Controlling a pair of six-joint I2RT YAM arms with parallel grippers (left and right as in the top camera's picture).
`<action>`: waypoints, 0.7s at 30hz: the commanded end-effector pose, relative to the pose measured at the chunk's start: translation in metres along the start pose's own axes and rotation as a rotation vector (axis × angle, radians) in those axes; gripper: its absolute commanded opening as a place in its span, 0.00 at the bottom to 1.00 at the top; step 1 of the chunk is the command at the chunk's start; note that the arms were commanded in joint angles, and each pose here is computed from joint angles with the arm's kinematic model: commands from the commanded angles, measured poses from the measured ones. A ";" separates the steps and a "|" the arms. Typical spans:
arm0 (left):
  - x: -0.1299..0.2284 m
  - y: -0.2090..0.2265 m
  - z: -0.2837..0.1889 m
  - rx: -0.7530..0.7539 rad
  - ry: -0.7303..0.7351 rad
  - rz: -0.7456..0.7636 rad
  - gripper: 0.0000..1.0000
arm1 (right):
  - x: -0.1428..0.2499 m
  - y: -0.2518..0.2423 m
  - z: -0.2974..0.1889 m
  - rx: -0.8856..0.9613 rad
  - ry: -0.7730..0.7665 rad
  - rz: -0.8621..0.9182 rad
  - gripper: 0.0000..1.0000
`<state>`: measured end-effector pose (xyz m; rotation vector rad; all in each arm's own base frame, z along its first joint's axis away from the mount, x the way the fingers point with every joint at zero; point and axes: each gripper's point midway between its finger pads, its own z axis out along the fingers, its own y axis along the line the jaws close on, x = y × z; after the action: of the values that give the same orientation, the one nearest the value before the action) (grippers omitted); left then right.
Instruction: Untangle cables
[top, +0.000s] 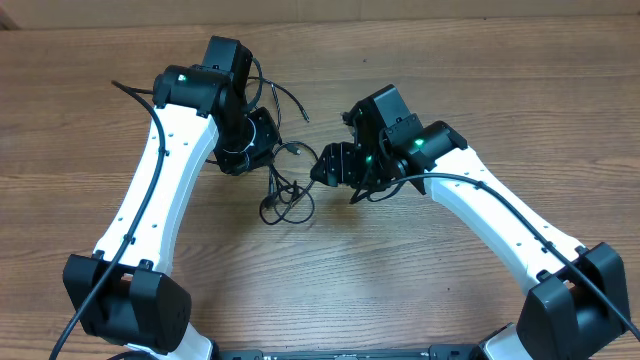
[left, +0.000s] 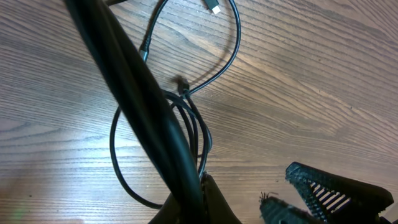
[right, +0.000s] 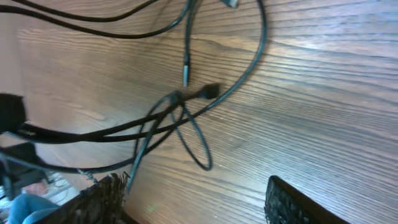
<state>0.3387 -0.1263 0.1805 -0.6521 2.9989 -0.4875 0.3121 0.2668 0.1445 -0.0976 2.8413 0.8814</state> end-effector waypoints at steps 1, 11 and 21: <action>0.003 0.001 -0.004 -0.001 -0.013 0.002 0.05 | -0.002 -0.008 -0.004 0.065 -0.037 -0.044 0.74; 0.002 0.000 -0.004 0.002 -0.016 0.003 0.04 | 0.009 -0.021 0.045 0.111 0.057 -0.064 0.76; 0.002 0.000 -0.004 0.003 -0.018 0.004 0.05 | 0.019 0.017 0.065 -0.064 0.108 -0.217 0.68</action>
<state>0.3396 -0.1260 0.1800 -0.6511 2.9953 -0.4842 0.3057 0.3121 0.0959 -0.3834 2.8503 0.9087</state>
